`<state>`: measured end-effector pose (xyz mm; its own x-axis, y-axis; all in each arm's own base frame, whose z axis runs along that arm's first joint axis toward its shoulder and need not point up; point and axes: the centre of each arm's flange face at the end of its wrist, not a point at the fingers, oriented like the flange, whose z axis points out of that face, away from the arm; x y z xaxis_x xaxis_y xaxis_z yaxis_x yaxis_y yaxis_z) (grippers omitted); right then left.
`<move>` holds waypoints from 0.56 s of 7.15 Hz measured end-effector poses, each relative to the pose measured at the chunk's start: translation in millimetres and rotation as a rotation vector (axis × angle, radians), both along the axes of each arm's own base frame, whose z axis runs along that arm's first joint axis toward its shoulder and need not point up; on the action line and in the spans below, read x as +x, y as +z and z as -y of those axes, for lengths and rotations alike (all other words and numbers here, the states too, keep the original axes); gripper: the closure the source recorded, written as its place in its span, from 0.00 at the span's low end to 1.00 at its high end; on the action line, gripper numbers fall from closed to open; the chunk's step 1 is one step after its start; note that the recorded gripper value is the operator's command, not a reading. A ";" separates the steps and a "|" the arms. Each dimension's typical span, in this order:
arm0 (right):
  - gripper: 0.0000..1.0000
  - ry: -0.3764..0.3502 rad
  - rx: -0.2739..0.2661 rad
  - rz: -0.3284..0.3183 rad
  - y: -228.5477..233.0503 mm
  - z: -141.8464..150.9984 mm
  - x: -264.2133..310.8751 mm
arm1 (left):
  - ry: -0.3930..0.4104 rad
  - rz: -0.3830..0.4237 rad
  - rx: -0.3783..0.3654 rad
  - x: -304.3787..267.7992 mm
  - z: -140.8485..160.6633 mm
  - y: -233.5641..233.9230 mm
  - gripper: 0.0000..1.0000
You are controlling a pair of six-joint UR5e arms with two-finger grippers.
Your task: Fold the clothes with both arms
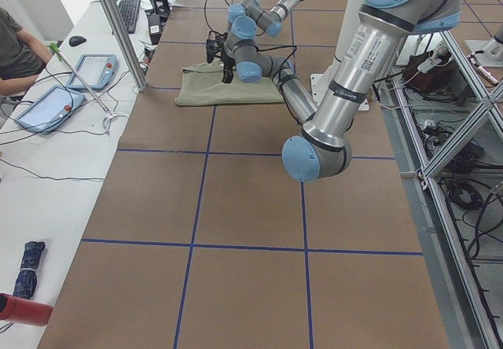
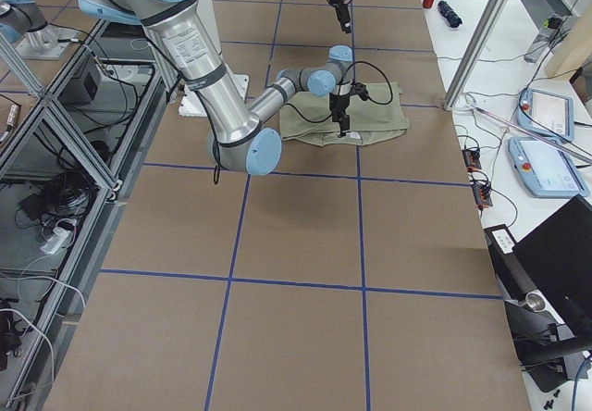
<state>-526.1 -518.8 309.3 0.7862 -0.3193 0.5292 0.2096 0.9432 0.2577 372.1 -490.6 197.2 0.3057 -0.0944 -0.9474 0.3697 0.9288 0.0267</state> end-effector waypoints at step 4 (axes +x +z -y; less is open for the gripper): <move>0.00 -0.002 -0.009 -0.016 10.2 3.3 -0.7 | 0.002 -0.011 0.012 0.7 0.5 -0.1 0.00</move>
